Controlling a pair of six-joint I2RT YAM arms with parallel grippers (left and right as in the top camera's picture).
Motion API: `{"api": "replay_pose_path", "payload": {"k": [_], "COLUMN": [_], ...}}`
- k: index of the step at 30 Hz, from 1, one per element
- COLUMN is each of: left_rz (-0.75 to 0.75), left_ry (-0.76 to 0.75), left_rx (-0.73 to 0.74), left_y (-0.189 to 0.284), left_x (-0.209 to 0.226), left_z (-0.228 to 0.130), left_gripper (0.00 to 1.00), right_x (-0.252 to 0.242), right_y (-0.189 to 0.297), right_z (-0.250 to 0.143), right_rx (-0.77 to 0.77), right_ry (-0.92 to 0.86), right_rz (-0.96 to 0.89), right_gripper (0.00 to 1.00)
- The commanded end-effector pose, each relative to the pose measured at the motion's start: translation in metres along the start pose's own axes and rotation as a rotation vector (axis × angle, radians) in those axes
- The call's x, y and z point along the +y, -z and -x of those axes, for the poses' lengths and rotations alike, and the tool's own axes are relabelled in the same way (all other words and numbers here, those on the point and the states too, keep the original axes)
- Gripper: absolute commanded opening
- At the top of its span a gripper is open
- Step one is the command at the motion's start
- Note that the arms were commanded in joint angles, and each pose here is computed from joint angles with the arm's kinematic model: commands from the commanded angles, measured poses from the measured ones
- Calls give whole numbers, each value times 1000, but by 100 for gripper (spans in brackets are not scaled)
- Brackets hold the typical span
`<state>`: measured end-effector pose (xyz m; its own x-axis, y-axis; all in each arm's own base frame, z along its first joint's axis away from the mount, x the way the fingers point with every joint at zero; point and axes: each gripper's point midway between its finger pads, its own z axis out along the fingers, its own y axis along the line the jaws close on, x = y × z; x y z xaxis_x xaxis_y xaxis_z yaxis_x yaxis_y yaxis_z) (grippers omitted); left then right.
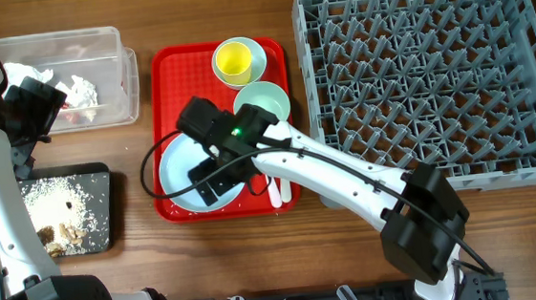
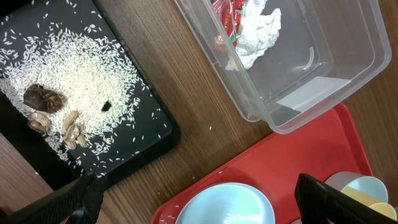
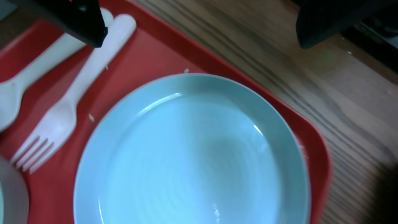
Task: Sort waste into correct bins and load items into the dishwasher rack
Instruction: 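Lower the right gripper onto the plate rim and grasp it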
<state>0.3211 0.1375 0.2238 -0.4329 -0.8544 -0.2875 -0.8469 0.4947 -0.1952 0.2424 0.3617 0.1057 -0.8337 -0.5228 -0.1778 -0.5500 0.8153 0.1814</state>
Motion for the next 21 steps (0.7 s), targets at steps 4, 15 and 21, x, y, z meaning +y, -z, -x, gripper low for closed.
{"api": "replay_pose_path", "payload": {"k": [4, 15, 21], "left_rz": [12, 12, 12], "left_ry": [8, 8, 8], "left_rx": [-10, -10, -10], "left_y": [0, 0, 0], "left_x": [3, 3, 3], "left_z": [3, 3, 3], "left_gripper": [100, 100, 100], "right_x": [10, -32, -57], "right_y": [11, -32, -68], "right_z": [30, 38, 39], "right_rx": [-118, -142, -109], "right_ry": [77, 51, 60], "right_rz": [7, -210, -329], "right_gripper": [100, 67, 66]}}
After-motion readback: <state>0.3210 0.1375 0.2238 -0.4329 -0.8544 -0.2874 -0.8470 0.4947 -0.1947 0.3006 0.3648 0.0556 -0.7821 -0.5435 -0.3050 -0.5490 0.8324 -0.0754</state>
